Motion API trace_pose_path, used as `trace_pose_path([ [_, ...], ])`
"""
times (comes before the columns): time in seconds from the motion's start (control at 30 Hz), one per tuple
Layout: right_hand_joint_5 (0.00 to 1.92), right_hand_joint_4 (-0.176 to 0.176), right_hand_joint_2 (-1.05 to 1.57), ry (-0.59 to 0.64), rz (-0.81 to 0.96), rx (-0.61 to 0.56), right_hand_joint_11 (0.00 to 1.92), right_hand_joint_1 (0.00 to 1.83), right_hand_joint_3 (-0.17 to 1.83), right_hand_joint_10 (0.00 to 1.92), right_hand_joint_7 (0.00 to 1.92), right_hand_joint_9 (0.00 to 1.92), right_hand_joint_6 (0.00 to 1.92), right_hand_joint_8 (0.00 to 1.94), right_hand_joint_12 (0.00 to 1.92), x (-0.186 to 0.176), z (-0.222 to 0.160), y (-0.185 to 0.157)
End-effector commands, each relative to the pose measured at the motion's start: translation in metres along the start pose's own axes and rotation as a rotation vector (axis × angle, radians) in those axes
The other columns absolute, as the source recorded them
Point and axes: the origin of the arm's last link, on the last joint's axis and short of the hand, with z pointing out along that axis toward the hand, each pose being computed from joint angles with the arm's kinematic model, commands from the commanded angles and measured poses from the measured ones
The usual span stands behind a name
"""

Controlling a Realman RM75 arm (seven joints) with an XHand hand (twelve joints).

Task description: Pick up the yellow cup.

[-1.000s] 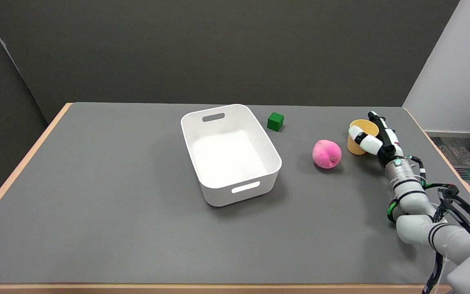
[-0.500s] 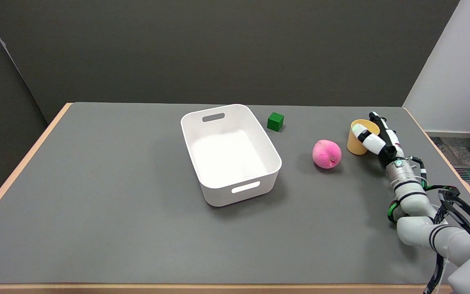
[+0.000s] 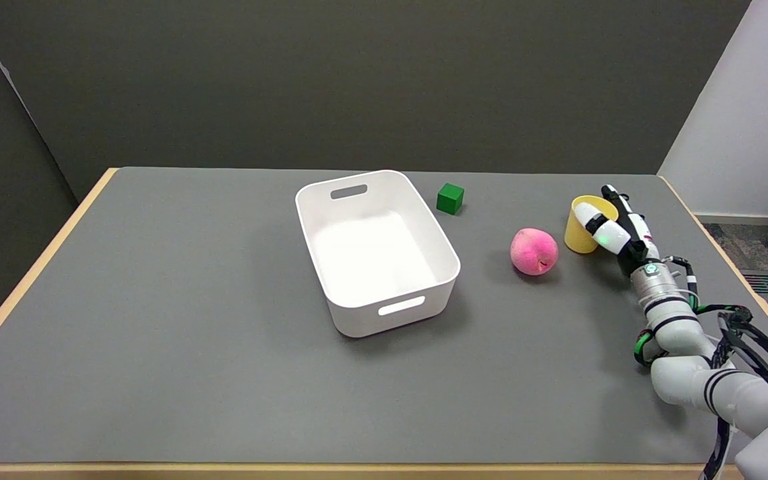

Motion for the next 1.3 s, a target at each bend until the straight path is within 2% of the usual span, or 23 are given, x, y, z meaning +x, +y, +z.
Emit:
trace_pose_path([
  [0.03, 0.0, -0.066, 0.54, -0.041, -0.042, -0.008, 0.0, 0.67, 0.94, 0.05, 0.0, 0.0, 0.06, 0.0, 0.47, -0.0038, 0.0003, 0.0009],
  [0.37, 0.0, -0.069, 0.55, -0.041, -0.043, -0.012, 0.0, 0.75, 0.95, 0.01, 0.0, 0.0, 0.03, 0.0, 0.45, -0.0039, 0.0008, 0.0011],
  [0.43, 0.0, -0.062, 0.55, -0.042, -0.043, -0.014, 0.0, 0.83, 0.95, 0.0, 0.0, 0.0, 0.02, 0.0, 0.45, -0.0038, 0.0004, 0.0017],
  [0.8, 0.0, -0.069, 0.57, -0.033, -0.034, -0.018, 0.0, 1.0, 0.97, 0.01, 0.0, 0.0, 0.04, 0.0, 0.45, -0.0035, -0.0002, 0.0027],
  [0.87, 0.0, -0.067, 0.58, -0.031, -0.03, -0.02, 0.0, 0.99, 0.99, 0.07, 0.0, 0.0, 0.08, 0.01, 0.48, -0.0038, 0.0001, 0.0027],
  [1.07, 0.06, -0.037, 0.63, -0.024, -0.024, -0.016, 0.0, 1.0, 1.04, 0.32, 0.07, 0.02, 0.36, 0.25, 0.73, -0.0034, 0.0017, 0.0011],
  [1.2, 0.19, -0.009, 0.67, -0.007, -0.006, -0.015, 0.01, 1.01, 1.01, 0.45, 0.2, 0.08, 0.41, 0.26, 0.94, -0.0023, 0.0026, 0.0003],
  [1.23, 0.23, 0.001, 0.68, 0.0, 0.002, -0.016, 0.04, 1.01, 1.0, 0.49, 0.24, 0.12, 0.48, 0.29, 0.99, -0.0019, 0.0025, 0.0005],
  [1.3, 0.32, 0.025, 0.74, 0.018, 0.023, -0.018, 0.14, 1.0, 0.95, 0.63, 0.39, 0.26, 0.74, 0.4, 1.11, -0.0006, 0.0022, 0.0011],
])
